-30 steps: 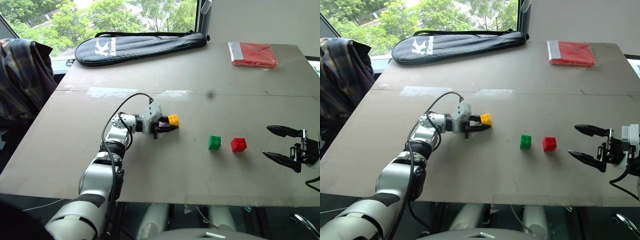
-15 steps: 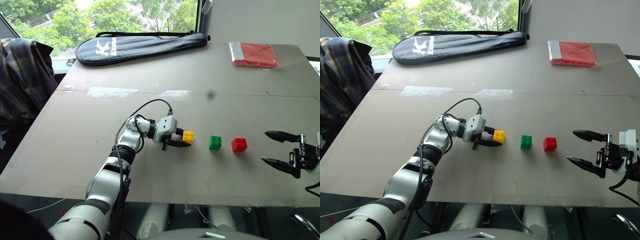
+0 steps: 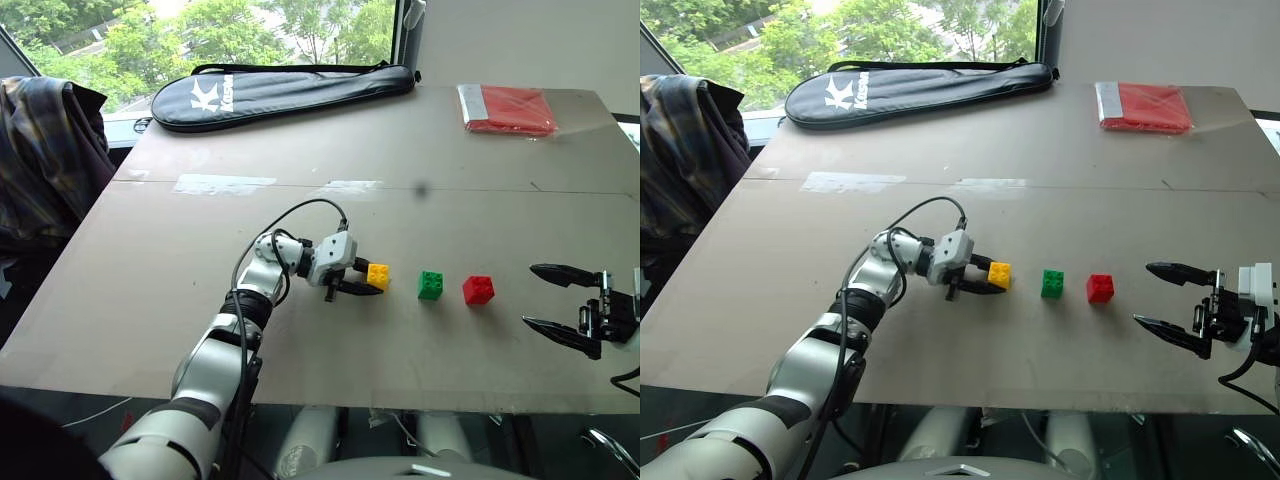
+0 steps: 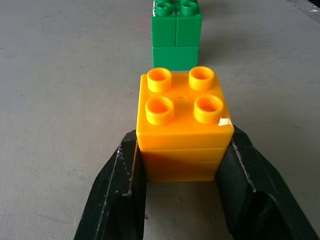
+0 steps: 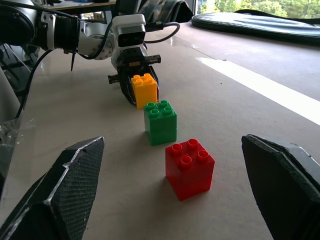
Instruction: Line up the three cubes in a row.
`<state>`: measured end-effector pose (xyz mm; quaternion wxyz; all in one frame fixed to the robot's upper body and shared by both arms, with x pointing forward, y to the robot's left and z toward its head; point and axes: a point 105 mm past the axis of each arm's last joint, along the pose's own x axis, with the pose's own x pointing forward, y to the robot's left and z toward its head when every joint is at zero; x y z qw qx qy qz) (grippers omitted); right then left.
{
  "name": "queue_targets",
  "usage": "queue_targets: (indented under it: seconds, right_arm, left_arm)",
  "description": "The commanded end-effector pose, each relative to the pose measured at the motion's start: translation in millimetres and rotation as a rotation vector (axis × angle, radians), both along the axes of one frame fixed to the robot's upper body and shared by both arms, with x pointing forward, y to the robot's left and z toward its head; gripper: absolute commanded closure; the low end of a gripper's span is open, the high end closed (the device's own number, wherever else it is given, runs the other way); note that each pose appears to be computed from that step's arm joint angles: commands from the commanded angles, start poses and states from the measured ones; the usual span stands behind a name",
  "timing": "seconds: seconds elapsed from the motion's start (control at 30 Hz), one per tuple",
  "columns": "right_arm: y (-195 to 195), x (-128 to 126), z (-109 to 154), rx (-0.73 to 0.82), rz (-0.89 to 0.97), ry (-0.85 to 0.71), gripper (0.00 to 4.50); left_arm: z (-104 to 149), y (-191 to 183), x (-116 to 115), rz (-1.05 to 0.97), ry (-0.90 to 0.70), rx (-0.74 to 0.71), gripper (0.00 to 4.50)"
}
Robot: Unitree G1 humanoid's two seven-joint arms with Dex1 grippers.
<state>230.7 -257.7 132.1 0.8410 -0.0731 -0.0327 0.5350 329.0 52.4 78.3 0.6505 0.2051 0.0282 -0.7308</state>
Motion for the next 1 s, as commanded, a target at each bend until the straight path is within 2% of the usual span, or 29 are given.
queue_targets:
  seconds: [0.03, 0.23, 0.37, 0.47, 0.67, 0.83, 1.0]
  right_arm:
    - [-2.5, -1.0, 8.8, -0.011, -0.005, -0.048, 0.00]
    - [-3.9, 0.1, 9.6, -0.021, -0.014, -0.060, 0.00]
    - [-3.6, 0.2, 9.7, -0.020, -0.013, -0.062, 0.00]
    - [-3.0, 0.6, 9.9, -0.020, -0.013, -0.063, 0.00]
    - [-0.5, 1.7, 10.5, -0.018, -0.012, -0.065, 0.00]
    - [2.6, 1.7, 9.4, -0.009, -0.006, -0.058, 0.00]
    - [3.9, 0.5, 1.7, 0.025, -0.022, -0.031, 0.00]
  left_arm:
    - [-18.8, -4.9, -8.4, -0.006, 0.060, 0.035, 3.22]
    - [-22.1, -3.0, -11.0, -0.024, 0.121, 0.061, 3.22]
    - [-21.4, -2.1, -10.1, -0.017, 0.116, 0.060, 1.22]
    - [-21.7, -1.0, -8.6, -0.005, 0.103, 0.064, 0.16]
    - [-17.1, 2.6, -2.8, 0.029, 0.084, 0.060, 0.07]
    - [20.5, 12.3, 4.7, 0.059, 0.104, -0.102, 0.07]
    - [46.4, 38.6, -3.4, 0.070, 0.093, -0.155, 0.07]
